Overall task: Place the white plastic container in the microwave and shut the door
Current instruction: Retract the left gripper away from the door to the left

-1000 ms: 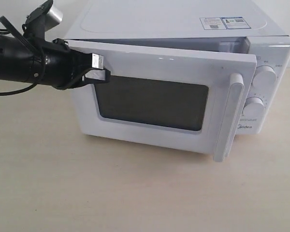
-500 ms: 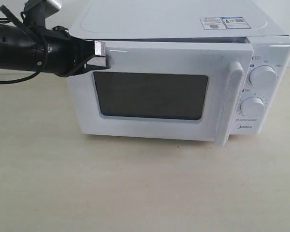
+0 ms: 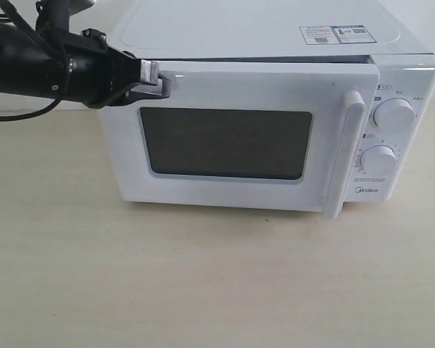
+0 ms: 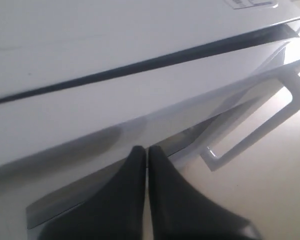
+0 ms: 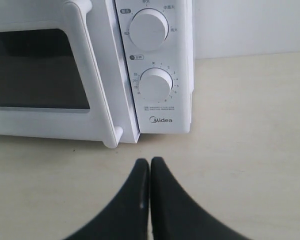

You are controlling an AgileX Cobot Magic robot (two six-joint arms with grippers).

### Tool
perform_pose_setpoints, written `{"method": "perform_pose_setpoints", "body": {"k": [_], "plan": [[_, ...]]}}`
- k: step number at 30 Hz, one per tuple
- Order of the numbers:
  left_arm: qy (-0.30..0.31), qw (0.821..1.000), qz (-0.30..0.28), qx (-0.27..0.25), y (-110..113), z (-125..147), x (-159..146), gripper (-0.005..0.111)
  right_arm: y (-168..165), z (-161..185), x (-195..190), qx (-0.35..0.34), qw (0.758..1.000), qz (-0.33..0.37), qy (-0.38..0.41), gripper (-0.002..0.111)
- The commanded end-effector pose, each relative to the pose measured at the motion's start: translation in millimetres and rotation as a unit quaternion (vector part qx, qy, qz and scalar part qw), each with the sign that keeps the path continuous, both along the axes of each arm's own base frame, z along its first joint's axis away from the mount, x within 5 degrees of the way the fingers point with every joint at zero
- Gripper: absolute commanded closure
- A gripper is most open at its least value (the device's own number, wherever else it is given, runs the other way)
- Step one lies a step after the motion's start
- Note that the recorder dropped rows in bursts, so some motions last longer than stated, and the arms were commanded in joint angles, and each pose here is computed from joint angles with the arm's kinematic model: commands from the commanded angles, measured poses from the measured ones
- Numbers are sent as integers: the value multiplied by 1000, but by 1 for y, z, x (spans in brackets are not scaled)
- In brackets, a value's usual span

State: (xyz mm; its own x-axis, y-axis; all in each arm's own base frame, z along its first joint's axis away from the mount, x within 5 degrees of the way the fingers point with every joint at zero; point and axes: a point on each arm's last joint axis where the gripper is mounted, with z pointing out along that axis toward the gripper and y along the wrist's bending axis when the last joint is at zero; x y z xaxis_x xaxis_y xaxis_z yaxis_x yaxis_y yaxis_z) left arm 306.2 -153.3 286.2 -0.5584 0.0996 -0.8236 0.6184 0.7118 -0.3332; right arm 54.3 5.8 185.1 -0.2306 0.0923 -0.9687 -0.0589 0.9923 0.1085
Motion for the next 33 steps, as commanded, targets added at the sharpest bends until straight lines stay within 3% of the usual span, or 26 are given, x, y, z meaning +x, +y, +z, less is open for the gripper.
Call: {"method": "perform_pose_setpoints", "body": {"k": [1, 6, 12, 18, 22, 27, 33], "plan": [[-26, 1000, -10, 1, 4, 20, -14, 102, 0, 1, 0, -3, 1000, -2, -8, 108], [-44, 999, 8, 10, 17, 25, -39, 102, 0, 1, 0, -3, 1000, -2, -8, 108], [-77, 994, 77, 25, 46, 18, -86, 102, 0, 1, 0, -3, 1000, -2, -9, 108], [-144, 979, 144, 8, 78, 21, -142, 102, 0, 2, 0, -3, 1000, -2, -11, 108], [-196, 963, 187, -5, 97, 20, -172, 102, 0, 14, 2, 43, 996, -9, -75, 108], [-223, 953, 206, -17, 104, 23, -184, 102, -2, 30, 1, 43, 990, -13, -130, 108], [-181, 964, 194, 5, 97, 10, -169, 102, 1, 84, -1, -22, 991, 9, -128, 108]]}}
